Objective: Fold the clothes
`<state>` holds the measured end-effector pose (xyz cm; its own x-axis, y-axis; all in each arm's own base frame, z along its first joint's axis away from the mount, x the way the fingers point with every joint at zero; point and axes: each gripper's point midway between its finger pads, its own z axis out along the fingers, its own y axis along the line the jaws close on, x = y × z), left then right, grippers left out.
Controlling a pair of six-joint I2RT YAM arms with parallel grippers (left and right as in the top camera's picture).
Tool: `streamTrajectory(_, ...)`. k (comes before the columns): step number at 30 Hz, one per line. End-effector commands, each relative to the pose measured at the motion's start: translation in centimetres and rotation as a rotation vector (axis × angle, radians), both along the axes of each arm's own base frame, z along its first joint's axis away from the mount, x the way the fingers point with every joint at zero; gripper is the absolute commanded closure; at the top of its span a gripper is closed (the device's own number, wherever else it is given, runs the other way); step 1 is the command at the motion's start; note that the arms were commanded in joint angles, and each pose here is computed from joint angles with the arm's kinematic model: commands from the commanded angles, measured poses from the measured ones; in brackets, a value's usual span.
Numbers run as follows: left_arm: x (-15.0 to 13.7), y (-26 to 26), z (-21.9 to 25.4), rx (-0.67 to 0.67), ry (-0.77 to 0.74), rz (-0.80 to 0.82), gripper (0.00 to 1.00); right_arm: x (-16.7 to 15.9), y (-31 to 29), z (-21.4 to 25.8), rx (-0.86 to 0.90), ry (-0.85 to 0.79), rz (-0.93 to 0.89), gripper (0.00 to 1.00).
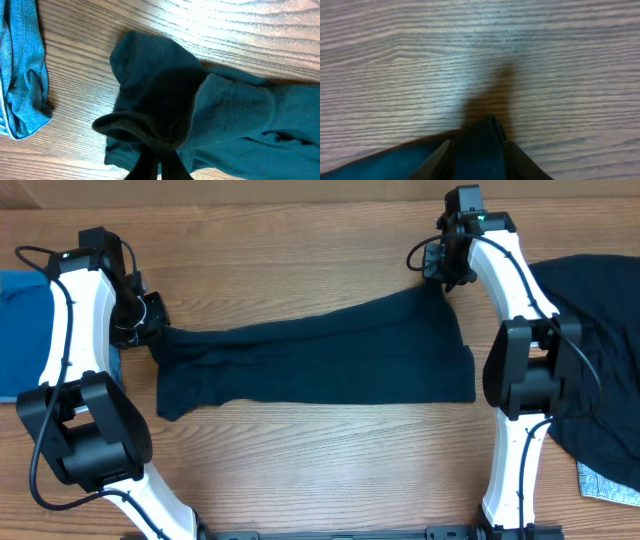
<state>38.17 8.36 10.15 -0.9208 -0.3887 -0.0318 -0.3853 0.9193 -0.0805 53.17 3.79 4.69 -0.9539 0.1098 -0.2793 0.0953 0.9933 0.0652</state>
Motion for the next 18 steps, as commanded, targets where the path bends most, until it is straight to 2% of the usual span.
streamTrajectory(1, 0.0, -0.4, -0.2, -0.005, 0.003, -0.001, 0.96, -0.3, -0.1, -1.4, 0.003, 0.031, 0.004, 0.66)
streamTrajectory(9, 0.0, -0.3, -0.2, -0.005, 0.003, -0.001, 0.96, -0.5, 0.1, -1.8, 0.011, 0.045, 0.007, 0.67)
streamTrajectory(10, 0.0, -0.3, -0.2, -0.005, 0.002, -0.001, 0.96, -0.6, 0.1, -2.0, 0.012, 0.051, 0.007, 0.72)
streamTrajectory(12, 0.0, -0.3, -0.2, -0.005, 0.002, -0.001, 0.96, -0.9, 0.0, -2.4, 0.01, 0.068, 0.007, 0.96)
streamTrajectory(18, 0.0, -0.3, -0.2, -0.004, 0.003, -0.009, 0.96, -1.8, -0.2, -1.7, 0.009, 0.093, 0.001, 0.96)
